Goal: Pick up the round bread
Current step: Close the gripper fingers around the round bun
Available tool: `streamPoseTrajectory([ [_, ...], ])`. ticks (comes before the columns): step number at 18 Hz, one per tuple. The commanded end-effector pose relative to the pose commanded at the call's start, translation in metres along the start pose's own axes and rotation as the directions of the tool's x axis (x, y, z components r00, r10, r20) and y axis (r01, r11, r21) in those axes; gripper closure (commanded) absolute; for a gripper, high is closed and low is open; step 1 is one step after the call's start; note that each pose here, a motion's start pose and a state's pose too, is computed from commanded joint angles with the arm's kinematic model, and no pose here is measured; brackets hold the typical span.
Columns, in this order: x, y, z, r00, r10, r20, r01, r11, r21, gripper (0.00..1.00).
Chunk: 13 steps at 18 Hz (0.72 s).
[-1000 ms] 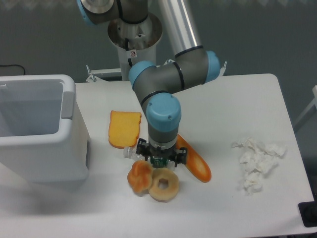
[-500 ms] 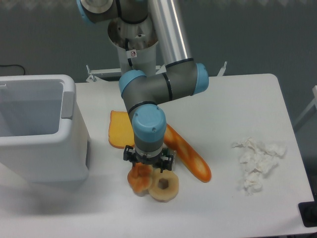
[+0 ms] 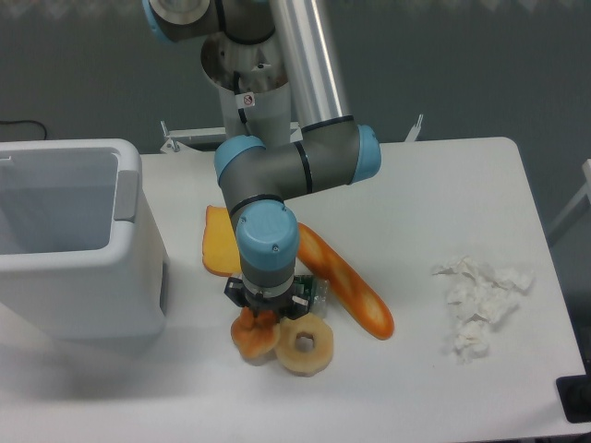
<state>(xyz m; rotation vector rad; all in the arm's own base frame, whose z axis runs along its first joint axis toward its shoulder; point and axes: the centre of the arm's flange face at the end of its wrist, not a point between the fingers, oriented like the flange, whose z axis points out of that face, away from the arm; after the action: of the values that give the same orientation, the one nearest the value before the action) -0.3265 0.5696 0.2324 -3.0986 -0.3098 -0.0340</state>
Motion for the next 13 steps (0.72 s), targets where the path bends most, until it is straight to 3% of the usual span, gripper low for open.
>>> streamPoseTrajectory([
  [1, 0.0, 0.0, 0.0, 1.0, -0.003, 0.001, 0.003, 1.0, -0.001, 0.91],
  [2, 0.001, -0.001, 0.0, 1.0, -0.005, 0.001, 0.005, 1.0, -0.001, 1.0],
  [3, 0.001, -0.001, 0.001, 1.0, -0.003, 0.0, 0.003, 1.0, -0.003, 0.96],
  [6, 0.0, -0.005, 0.005, 1.0, 0.009, 0.0, -0.009, 1.0, -0.004, 0.5],
  [7, 0.0, -0.008, 0.004, 1.0, 0.011, 0.002, -0.011, 1.0, 0.0, 0.22],
  [8, -0.002, -0.009, 0.003, 1.0, 0.008, 0.004, -0.008, 1.0, 0.003, 0.11],
  [10, -0.003, -0.011, 0.003, 1.0, 0.005, 0.004, -0.005, 1.0, 0.004, 0.01],
  [13, -0.008, -0.01, 0.003, 1.0, -0.003, 0.007, 0.003, 1.0, 0.005, 0.0],
])
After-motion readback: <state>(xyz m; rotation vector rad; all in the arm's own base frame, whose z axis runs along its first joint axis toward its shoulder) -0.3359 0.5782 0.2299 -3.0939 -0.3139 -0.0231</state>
